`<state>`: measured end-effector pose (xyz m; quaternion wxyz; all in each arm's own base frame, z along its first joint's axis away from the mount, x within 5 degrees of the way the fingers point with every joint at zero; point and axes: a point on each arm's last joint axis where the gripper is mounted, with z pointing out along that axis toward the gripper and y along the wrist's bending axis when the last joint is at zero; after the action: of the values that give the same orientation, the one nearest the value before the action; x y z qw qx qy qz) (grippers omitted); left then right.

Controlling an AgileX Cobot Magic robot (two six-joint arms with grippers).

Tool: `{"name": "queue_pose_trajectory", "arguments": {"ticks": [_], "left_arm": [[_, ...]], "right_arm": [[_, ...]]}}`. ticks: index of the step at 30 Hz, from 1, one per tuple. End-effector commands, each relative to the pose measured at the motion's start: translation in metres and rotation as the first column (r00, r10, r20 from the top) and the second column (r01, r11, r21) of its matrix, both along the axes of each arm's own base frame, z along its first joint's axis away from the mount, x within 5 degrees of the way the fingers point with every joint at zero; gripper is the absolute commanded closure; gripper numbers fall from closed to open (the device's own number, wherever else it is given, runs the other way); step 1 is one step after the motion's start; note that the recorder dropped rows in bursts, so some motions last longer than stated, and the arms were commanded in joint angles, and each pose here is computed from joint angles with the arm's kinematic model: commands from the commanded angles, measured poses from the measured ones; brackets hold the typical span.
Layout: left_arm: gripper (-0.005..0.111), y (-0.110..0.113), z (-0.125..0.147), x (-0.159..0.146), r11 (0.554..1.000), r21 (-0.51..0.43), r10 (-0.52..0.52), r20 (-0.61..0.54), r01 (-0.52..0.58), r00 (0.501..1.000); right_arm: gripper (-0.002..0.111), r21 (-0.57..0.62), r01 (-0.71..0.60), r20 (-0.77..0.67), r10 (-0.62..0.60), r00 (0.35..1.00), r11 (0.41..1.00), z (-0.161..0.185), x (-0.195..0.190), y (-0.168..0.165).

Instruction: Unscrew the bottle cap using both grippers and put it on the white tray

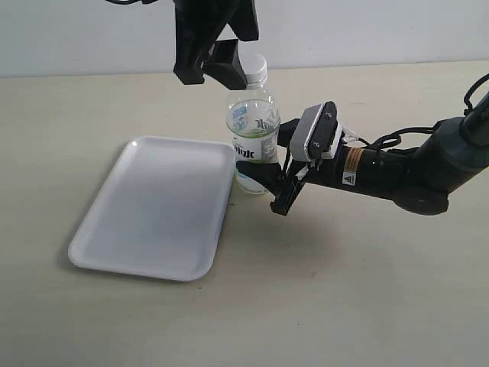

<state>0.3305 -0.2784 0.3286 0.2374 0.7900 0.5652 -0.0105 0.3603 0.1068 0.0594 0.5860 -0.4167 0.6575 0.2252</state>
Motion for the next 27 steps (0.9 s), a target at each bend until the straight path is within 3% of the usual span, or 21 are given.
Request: {"name": "queue_pose_trajectory", "arguments": {"ticks": [1,13,17,21,22,27], "left_arm": [[0.042,-0.0028,0.0,0.0005,1.0,-0.013,-0.003,0.001,0.003,1.0],[0.045,-0.0047,-0.0056,0.0035,1.0,-0.009,0.003,-0.003,-0.004,1.0],[0.062,-0.0042,-0.0057,0.0038,1.0,-0.004,0.004,0.001,-0.004,1.0],[0.094,-0.0048,-0.0055,0.0036,1.0,-0.01,0.004,-0.001,-0.004,1.0],[0.106,-0.005,-0.0054,0.0037,1.0,-0.014,0.008,-0.002,-0.008,1.0],[0.107,-0.0073,-0.0046,0.004,0.982,-0.07,0.171,-0.067,-0.176,0.983]], "right_arm": [[0.107,-0.067,0.0,-0.019,-0.001,1.0,0.998,-0.0058,-0.0004,-0.0009],[0.107,-0.066,0.0,-0.02,-0.001,1.0,0.998,-0.0058,-0.0004,-0.0009],[0.107,-0.066,0.0,-0.02,-0.001,1.0,0.998,-0.0058,-0.0004,-0.0009],[0.107,-0.064,0.001,-0.023,-0.002,1.0,0.998,-0.0058,-0.0004,-0.0009],[0.107,-0.064,0.001,-0.023,-0.002,1.0,0.998,-0.0058,-0.0004,-0.0009],[0.107,-0.063,0.003,-0.023,-0.005,1.0,0.998,-0.0058,-0.0003,-0.001]]}}
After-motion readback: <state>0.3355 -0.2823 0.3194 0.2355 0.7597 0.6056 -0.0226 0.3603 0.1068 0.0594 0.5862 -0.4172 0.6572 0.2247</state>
